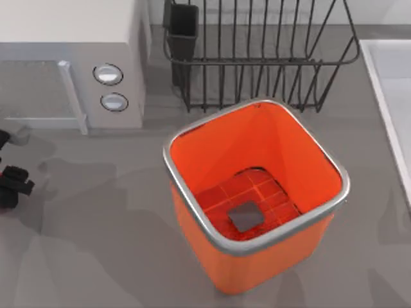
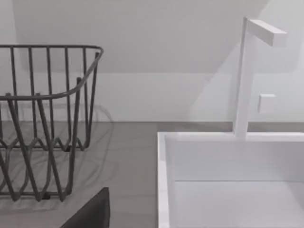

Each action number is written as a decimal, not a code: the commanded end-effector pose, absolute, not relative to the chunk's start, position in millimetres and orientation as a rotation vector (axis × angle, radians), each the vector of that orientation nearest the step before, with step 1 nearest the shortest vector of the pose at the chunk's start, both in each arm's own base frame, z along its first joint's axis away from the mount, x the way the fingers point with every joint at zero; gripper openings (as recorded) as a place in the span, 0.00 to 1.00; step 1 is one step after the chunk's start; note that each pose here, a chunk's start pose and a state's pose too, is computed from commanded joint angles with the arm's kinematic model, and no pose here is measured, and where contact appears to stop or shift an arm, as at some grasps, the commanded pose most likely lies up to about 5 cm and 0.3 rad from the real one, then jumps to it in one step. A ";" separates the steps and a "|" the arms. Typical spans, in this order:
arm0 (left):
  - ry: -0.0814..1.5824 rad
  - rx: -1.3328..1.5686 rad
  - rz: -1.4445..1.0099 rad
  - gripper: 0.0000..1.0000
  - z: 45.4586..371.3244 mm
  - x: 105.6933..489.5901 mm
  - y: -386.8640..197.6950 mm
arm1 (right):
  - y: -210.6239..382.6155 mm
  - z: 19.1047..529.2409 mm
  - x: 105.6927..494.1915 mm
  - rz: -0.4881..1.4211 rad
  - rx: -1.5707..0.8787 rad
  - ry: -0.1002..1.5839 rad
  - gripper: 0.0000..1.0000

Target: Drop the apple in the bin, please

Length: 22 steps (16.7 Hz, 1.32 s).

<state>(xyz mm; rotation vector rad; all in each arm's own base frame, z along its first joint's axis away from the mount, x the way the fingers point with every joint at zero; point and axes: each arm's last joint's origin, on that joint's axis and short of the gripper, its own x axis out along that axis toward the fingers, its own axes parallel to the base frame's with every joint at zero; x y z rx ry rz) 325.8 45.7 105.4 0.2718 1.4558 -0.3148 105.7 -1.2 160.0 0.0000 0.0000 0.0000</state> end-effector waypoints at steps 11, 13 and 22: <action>1.451 0.274 -0.305 0.00 113.4 324.0 47.0 | -1.2 160.0 105.7 0.000 0.000 0.000 1.00; 1.472 0.271 -0.319 0.00 115.8 319.2 47.5 | -1.2 160.0 105.7 0.000 0.000 0.000 1.00; 1.462 0.305 -0.369 0.00 207.2 303.6 51.9 | -1.2 160.0 105.7 0.000 0.000 0.000 1.00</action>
